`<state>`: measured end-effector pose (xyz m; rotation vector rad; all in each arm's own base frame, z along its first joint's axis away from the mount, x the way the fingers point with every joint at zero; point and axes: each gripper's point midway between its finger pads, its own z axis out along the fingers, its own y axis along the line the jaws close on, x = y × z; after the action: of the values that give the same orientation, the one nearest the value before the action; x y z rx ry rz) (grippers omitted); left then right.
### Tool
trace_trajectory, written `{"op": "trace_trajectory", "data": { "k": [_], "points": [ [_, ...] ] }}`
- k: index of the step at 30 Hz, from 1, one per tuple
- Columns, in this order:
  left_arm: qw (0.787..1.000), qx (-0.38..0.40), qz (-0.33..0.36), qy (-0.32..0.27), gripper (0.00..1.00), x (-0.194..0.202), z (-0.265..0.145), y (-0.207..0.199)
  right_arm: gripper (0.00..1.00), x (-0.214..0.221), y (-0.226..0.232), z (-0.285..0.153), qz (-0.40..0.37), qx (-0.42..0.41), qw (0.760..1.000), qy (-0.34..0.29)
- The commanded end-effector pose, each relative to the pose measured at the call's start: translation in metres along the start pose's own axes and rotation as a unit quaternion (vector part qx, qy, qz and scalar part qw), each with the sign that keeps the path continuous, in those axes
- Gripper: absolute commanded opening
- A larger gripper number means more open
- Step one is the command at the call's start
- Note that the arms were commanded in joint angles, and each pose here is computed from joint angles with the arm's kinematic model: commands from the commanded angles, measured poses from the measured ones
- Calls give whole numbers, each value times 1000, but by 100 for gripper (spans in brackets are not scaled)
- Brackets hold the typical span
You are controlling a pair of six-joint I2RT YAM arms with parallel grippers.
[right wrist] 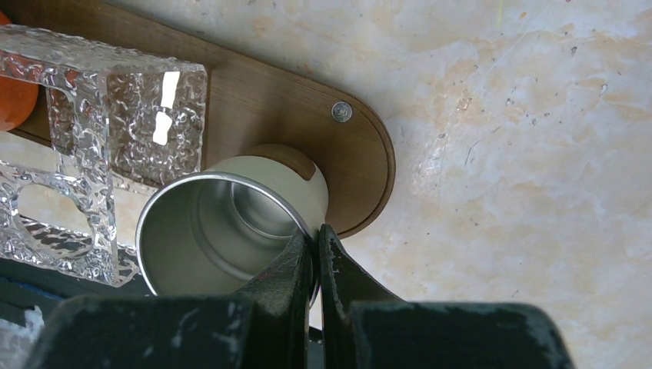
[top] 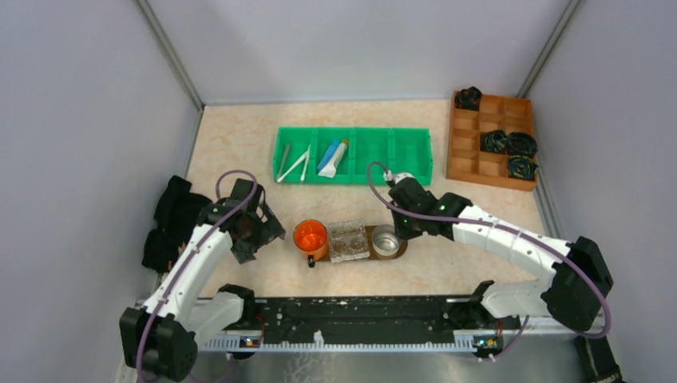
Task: Prepare toiletry sets of a toothbrush and toothpaste on the tray
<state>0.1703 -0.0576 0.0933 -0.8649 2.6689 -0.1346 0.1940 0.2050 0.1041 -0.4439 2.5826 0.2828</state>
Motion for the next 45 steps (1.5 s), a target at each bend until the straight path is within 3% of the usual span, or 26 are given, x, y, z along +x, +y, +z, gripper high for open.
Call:
{"op": "trace_trajectory", "data": {
  "k": [1,14,27,30,32,33,37,45],
  "points": [
    [999,-16,-29,-13,99,-2,0,-4,0,-21,9,-1,12,-2,999,-40],
    [1000,3,-2,16,99,20,16,-28,0,-34,15,7,17,-1,999,-50],
    [1000,1,10,7,99,16,20,-36,0,-31,12,7,12,9,999,-43],
    [1000,-4,10,-3,99,12,17,-35,26,-26,8,4,11,11,999,-42],
    [1000,-4,9,-11,99,8,14,-36,29,-24,6,2,13,11,999,-44],
    [1000,-4,9,-16,99,5,12,-36,38,-23,5,1,13,12,999,-44],
    [999,-6,11,-34,99,-4,7,-38,54,-24,4,-6,17,10,998,-53],
    [996,-37,17,-76,99,-31,-5,-42,62,-36,-9,-26,24,39,995,-85]
  ]
}}
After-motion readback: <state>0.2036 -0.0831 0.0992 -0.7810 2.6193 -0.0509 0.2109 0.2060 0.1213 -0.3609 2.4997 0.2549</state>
